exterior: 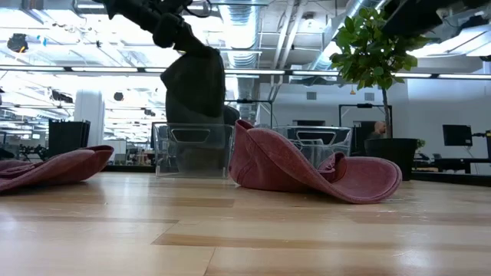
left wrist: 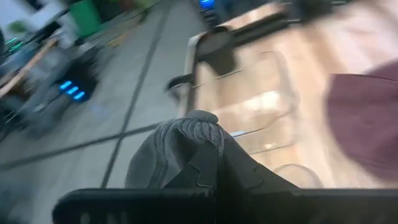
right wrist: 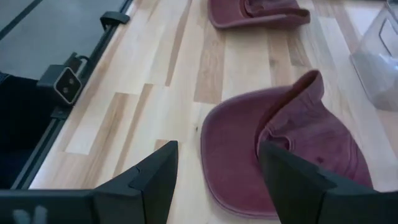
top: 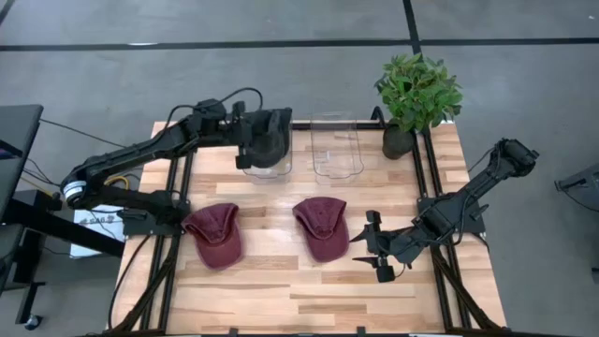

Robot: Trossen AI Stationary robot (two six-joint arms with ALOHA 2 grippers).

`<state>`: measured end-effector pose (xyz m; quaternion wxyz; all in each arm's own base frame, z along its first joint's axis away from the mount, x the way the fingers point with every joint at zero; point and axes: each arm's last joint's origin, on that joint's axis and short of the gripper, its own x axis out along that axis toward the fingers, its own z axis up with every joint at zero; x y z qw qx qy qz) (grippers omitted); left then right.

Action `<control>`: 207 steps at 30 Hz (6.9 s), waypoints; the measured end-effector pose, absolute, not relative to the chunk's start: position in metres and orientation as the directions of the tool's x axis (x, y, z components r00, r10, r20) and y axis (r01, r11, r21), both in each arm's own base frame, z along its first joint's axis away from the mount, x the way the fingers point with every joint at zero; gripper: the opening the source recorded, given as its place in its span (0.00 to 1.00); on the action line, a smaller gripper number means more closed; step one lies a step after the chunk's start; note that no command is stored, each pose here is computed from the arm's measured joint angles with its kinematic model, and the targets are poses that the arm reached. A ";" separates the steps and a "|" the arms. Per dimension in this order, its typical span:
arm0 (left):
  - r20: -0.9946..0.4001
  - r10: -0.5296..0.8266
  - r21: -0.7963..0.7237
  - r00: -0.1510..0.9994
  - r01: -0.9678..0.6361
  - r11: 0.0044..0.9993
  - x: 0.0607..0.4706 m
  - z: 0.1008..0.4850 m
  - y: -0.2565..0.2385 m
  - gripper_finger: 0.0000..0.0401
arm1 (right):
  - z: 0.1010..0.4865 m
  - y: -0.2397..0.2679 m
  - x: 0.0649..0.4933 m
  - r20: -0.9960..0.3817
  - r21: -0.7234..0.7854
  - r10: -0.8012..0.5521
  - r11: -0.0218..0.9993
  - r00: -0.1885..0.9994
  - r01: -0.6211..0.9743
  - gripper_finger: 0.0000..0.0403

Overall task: Pick & Place hat
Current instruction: Put the black cap into the left transparent bin, then put the right red cap into the right transparent bin

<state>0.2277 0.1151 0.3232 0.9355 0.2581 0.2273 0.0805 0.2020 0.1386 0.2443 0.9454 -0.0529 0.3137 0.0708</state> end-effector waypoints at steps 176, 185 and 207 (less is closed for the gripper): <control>-0.118 -0.127 -0.072 0.985 0.119 0.990 0.207 0.215 -0.092 0.30 | 0.101 0.123 0.220 -0.629 0.251 -0.274 0.814 0.728 0.524 0.54; -0.113 -0.128 -0.074 0.985 0.120 0.990 0.207 0.215 -0.092 0.30 | 0.103 0.118 0.224 -0.543 0.328 -0.204 0.841 0.815 0.430 0.10; -0.187 -0.223 0.169 0.957 0.255 0.952 0.246 0.198 -0.110 0.30 | 0.149 0.150 0.234 -0.361 0.049 -0.188 0.974 0.913 0.220 0.00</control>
